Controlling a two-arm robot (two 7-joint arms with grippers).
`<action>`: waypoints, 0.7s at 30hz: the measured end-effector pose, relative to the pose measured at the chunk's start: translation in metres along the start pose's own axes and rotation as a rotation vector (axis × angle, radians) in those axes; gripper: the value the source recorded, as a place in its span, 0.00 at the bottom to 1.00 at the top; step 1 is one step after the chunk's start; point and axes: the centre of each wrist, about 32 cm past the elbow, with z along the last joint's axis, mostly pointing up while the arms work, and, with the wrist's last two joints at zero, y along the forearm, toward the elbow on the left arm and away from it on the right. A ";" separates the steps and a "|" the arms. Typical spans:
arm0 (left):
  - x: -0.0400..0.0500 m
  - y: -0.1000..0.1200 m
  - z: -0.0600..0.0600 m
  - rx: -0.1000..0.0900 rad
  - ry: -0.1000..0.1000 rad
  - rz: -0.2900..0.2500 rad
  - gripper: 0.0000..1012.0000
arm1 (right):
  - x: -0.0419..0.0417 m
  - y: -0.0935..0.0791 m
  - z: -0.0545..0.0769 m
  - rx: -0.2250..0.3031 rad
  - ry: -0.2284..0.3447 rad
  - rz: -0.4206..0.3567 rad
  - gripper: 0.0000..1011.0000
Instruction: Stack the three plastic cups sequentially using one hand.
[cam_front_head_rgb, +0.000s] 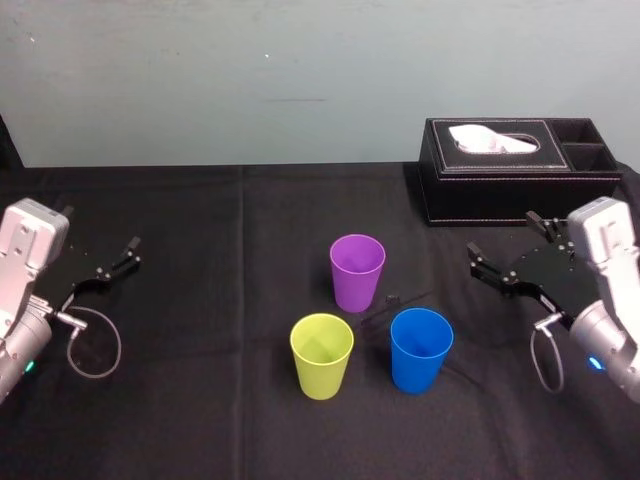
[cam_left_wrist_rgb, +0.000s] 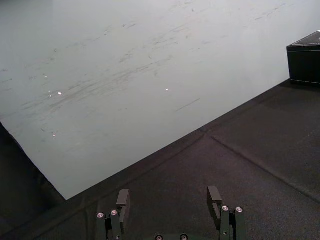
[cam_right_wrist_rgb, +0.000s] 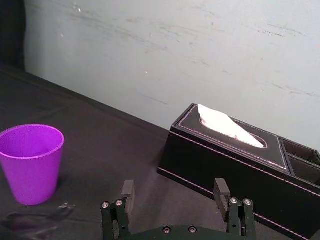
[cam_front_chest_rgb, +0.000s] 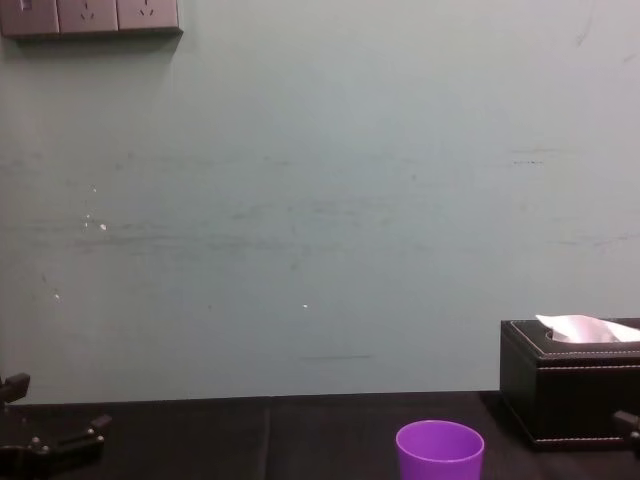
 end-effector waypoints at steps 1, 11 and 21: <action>0.0000 0.000 0.000 0.000 0.000 0.000 1.00 | 0.0025 -0.003 0.001 0.003 0.016 0.008 0.99; 0.0000 0.000 0.000 0.000 0.000 0.000 1.00 | 0.0237 -0.035 0.009 0.037 0.091 0.086 0.99; 0.0000 0.000 0.000 0.000 0.000 0.000 1.00 | 0.0336 -0.068 0.006 0.069 0.091 0.242 0.99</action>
